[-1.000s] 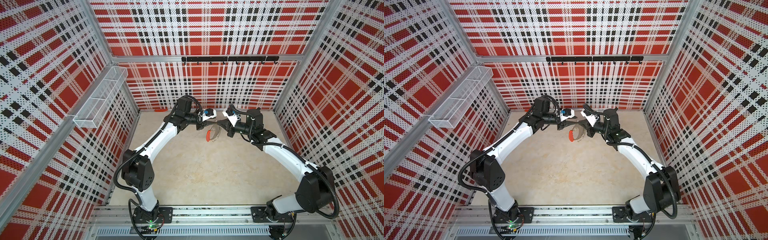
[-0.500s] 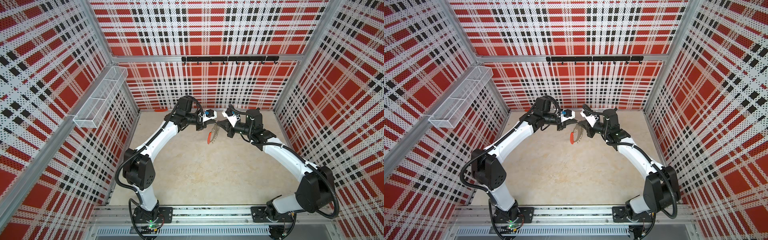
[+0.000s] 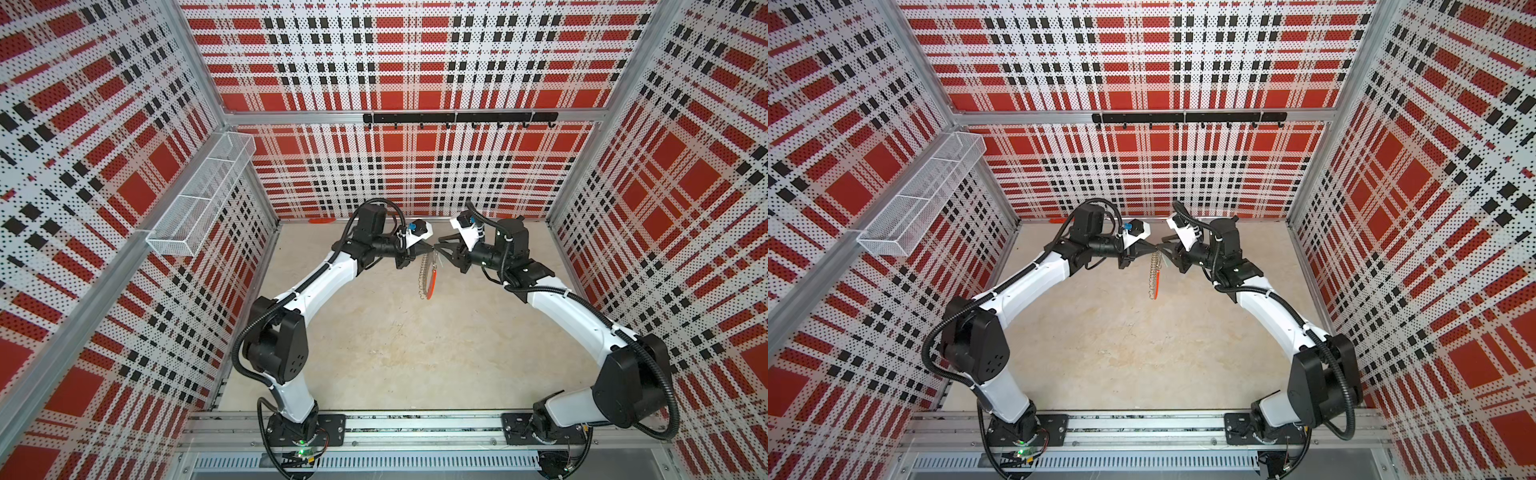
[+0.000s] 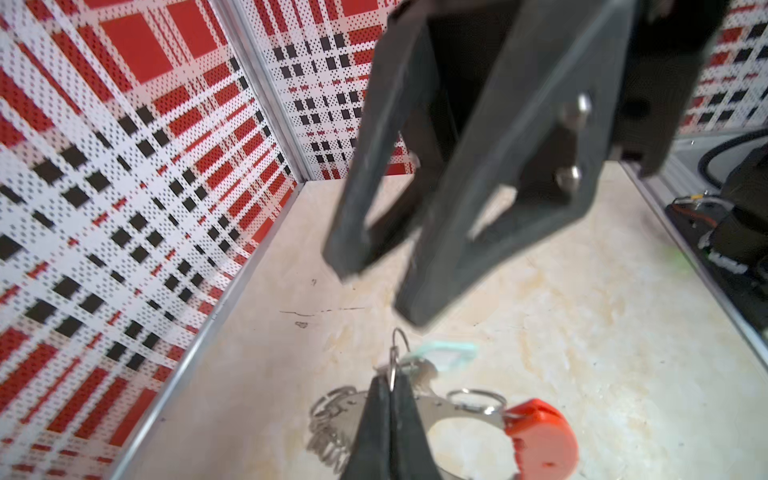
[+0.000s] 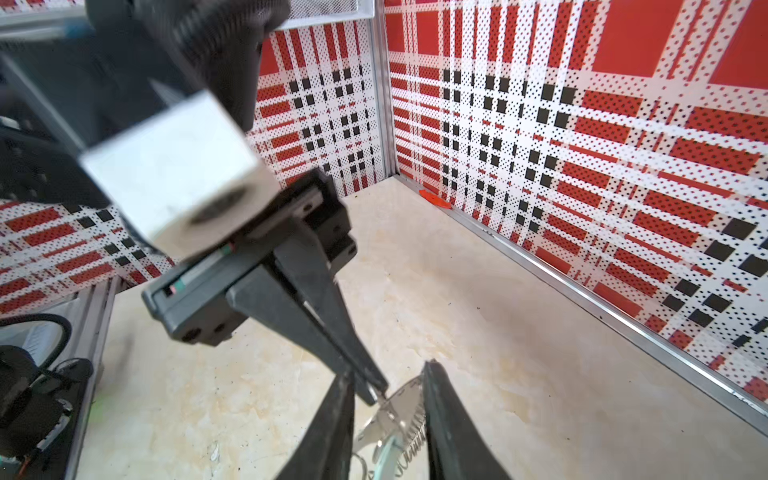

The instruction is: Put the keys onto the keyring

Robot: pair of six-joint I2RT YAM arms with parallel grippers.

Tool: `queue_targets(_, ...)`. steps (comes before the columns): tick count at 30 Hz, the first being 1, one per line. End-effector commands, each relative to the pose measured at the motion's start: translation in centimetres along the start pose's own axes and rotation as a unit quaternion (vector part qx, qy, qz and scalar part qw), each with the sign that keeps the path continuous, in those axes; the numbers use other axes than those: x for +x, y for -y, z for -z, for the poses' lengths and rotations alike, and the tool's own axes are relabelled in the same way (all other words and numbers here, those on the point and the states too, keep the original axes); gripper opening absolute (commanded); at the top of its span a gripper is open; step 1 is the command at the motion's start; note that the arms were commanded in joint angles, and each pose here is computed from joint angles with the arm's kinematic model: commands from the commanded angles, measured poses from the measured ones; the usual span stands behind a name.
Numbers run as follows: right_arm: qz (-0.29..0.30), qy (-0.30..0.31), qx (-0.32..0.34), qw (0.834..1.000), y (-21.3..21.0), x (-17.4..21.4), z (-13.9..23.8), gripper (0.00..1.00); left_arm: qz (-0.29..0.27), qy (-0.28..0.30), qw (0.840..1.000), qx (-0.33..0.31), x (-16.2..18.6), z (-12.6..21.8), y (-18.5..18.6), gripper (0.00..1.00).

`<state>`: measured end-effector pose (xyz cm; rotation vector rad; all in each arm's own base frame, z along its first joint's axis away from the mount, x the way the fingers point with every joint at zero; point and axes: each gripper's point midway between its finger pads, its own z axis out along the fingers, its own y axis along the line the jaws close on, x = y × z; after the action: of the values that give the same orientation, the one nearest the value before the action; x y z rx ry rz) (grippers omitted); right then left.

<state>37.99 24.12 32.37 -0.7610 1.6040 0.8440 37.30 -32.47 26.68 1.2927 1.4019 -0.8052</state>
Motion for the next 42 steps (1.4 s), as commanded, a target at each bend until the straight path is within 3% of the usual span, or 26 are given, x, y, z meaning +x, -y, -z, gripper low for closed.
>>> queue_targets(1,-0.062,0.069,-0.063,0.994,-1.0,-3.3,2.0,0.4,-0.047,0.152,0.986,-0.049,-8.6,3.4,-0.4,0.0)
queue_targets(7,-0.122,0.09,-0.14,0.978,-2.1,-3.9,1.9,0.43,-0.01,0.219,0.975,-0.033,-10.4,5.2,0.4,0.0)
queue_targets(15,-0.118,0.083,-0.19,0.971,-4.7,-4.3,0.8,0.43,0.033,0.276,0.961,0.007,-11.9,6.0,1.1,0.0)
queue_targets(33,-0.085,0.111,-0.207,0.968,-5.7,-7.4,1.1,0.42,0.047,0.28,0.959,0.014,-11.7,6.0,1.0,0.0)
queue_targets(36,-0.086,0.109,-0.208,0.968,-5.7,-7.4,0.9,0.35,0.048,0.28,0.959,0.014,-11.8,5.9,0.9,0.0)
queue_targets(42,-0.085,0.105,-0.212,0.968,-5.8,-7.3,0.6,0.1,0.049,0.278,0.959,0.012,-11.7,5.8,0.6,0.0)
